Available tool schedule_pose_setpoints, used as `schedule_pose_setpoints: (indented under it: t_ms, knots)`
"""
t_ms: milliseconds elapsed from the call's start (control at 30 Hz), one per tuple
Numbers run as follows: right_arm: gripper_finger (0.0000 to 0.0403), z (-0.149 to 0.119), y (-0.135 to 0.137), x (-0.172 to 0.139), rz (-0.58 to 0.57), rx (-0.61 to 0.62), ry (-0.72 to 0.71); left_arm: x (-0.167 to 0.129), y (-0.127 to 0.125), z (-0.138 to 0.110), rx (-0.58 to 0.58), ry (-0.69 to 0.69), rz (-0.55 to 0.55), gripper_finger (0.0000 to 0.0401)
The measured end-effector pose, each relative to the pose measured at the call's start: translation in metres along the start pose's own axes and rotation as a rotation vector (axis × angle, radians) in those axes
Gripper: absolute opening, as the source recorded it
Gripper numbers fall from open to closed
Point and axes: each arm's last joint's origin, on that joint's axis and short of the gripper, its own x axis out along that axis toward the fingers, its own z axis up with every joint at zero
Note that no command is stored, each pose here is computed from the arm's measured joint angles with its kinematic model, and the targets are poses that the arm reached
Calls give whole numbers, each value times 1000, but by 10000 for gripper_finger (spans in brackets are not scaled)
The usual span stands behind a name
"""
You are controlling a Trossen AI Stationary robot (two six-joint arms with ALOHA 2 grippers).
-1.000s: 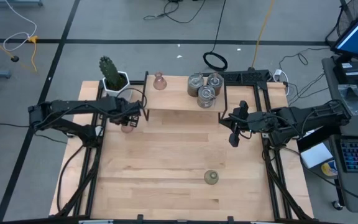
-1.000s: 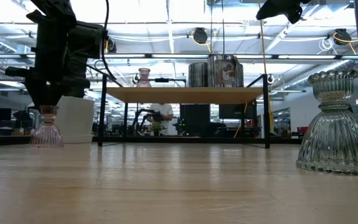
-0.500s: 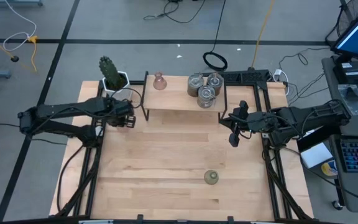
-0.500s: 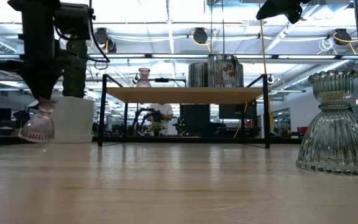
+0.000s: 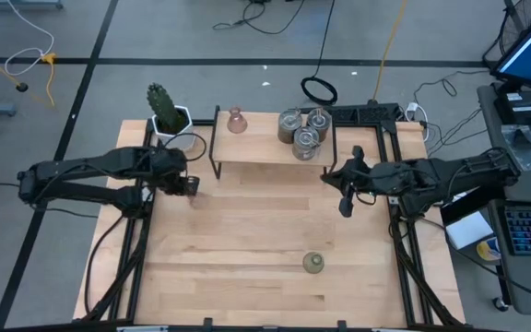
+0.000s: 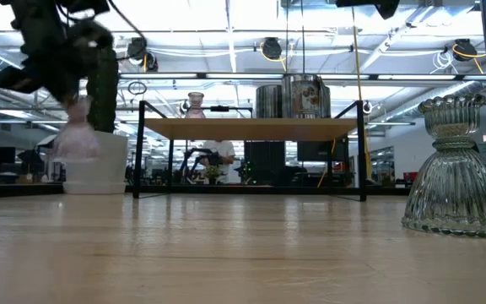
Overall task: Pick & Place candle stick holders
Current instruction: Put the purple glass candle holder on the shelf
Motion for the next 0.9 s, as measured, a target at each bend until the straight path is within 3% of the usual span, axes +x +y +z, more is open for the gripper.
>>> schedule_pose_setpoints:
  t_ms: [300, 433, 600, 733, 900]
  knots:
    - [0, 10, 3, 2, 15, -132, -97, -25, -41, -1, 69, -97, -547, 16]
    - [0, 9, 6, 11, 4, -209, -88, -33, -61, 4, 98, -177, -724, 16]
    - [3, 9, 6, 32, -35, -288, -68, -31, -77, 11, 105, -248, -803, 16]
    - [22, 13, 3, 46, -61, -328, -80, -30, -93, 17, 138, -255, -776, 16]
    - [73, 27, -2, 58, -5, -348, -102, -40, -119, 27, 230, -280, -732, 16]
